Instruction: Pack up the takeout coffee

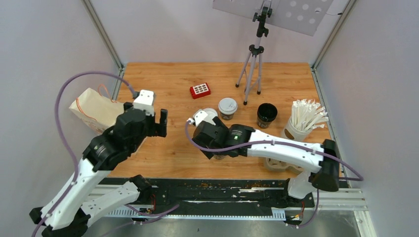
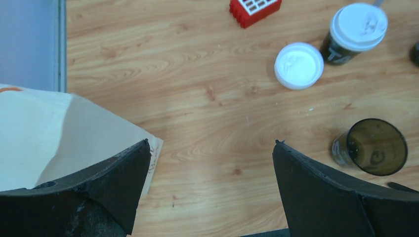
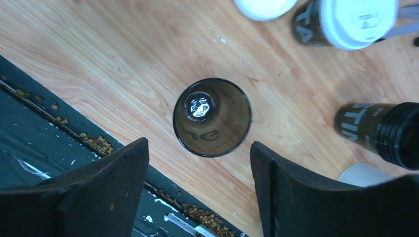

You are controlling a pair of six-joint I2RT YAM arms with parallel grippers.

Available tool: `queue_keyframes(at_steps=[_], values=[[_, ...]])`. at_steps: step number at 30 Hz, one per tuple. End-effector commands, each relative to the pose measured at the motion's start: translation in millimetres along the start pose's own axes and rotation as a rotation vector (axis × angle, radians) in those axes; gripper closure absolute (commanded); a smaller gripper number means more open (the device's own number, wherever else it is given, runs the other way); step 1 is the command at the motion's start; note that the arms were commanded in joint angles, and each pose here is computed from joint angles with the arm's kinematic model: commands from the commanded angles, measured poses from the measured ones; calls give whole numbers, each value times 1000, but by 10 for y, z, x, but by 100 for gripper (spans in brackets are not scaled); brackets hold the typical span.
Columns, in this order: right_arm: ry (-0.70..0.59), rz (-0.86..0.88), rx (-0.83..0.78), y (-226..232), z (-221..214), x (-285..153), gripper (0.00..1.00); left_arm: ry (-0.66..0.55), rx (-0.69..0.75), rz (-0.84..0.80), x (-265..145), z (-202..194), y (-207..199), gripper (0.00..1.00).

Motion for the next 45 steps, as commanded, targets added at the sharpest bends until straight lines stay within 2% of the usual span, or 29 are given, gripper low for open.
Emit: queue_keyframes(at_steps=[1,3,5,6,9,14,18,26,35,45], values=[[-155,-57,106,-281,124,-449,21,69,-24,-9,227,30,-208,0],[-188,-87,136,-388,78,-563,14,105,-20,-39,390,9,-356,0],[-221,-107,154,-478,21,-659,1,131,-27,-46,548,-10,-470,1],[-242,-114,161,-509,4,-690,0,149,-31,-57,631,-34,-540,3],[-293,-141,191,-611,-86,-765,0,192,-68,-98,900,-127,-761,10],[-348,-174,248,-715,-265,-794,0,255,-127,-139,1437,-368,-1083,28],[-358,-172,257,-747,-334,-819,0,310,-127,-120,1822,-557,-1209,42],[-390,-169,227,-796,-371,-872,1,366,-127,-107,2396,-845,-1309,63],[-385,-178,193,-796,-426,-825,1,421,-48,-57,2712,-1037,-1264,65],[-365,-186,179,-810,-459,-729,1,450,-40,-24,2841,-1139,-1163,60]])
Point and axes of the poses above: each gripper's point midway between its finger pads, its own x axis out along the fingers, its own y axis along the line the jaws close on, z = x × y, the point moved 5 cm from there along -x, back along the fingers, and after that the axes turned 8 degrees about -x, right-handed, at the moved point
